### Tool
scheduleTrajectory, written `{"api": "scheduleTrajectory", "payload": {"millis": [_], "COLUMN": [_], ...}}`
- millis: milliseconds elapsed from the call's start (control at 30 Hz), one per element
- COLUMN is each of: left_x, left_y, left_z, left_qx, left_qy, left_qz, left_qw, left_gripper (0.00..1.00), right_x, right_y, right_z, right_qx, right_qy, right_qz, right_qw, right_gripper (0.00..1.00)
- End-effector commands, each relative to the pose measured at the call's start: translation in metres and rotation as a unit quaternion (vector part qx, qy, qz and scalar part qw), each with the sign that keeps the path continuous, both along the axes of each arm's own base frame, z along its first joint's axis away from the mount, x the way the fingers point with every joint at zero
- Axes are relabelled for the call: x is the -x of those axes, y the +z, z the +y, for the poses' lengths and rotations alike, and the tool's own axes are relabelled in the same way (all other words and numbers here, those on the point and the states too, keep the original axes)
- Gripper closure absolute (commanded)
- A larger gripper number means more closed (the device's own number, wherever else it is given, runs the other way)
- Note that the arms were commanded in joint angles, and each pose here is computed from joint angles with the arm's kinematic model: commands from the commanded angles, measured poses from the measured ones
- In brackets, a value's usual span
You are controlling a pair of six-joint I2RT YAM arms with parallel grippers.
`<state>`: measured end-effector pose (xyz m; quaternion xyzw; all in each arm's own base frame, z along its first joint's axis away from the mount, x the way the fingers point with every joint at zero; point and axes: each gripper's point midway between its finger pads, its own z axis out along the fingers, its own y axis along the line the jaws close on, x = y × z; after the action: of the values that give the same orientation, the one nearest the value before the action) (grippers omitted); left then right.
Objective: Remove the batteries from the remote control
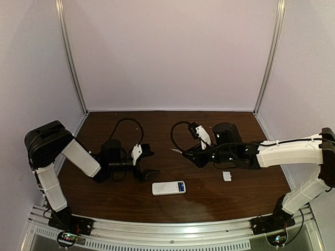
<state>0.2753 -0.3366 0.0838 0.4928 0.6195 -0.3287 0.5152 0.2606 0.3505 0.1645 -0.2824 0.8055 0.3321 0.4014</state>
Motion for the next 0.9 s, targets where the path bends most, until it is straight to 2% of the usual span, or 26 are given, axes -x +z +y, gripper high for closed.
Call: {"api": "scheduleTrajectory", "payload": {"millis": [0,267,433,567,867], "left_x": [0.014,0.034,0.034,0.047,0.069], "left_y": [-0.006,-0.013,-0.03,-0.031,-0.033], "left_z": [-0.006,-0.001,-0.003,-0.005,-0.024], "left_qx": [-0.003,0.016,-0.007,-0.004,-0.022], "left_qy": [-0.063,-0.149,-0.165,-0.209,-0.176], "left_qz": [-0.022,0.023,0.04,0.057,0.062], "left_qw": [0.998,0.988,0.986,0.976,0.982], "left_gripper": [0.03,0.03,0.02,0.03,0.03], "right_x": [-0.004,0.006,0.013,0.017,0.021], "right_y": [0.019,0.021,0.028,0.031,0.038], "right_z": [-0.008,-0.027,-0.039,-0.047,-0.064], "right_qx": [0.0,-0.006,-0.01,-0.008,-0.002], "right_qy": [-0.018,-0.04,-0.049,-0.057,-0.081], "right_qz": [-0.016,-0.001,0.002,0.003,0.005], "right_qw": [1.0,0.999,0.999,0.998,0.997], "right_gripper": [1.0,1.0,1.0,1.0,1.0]}}
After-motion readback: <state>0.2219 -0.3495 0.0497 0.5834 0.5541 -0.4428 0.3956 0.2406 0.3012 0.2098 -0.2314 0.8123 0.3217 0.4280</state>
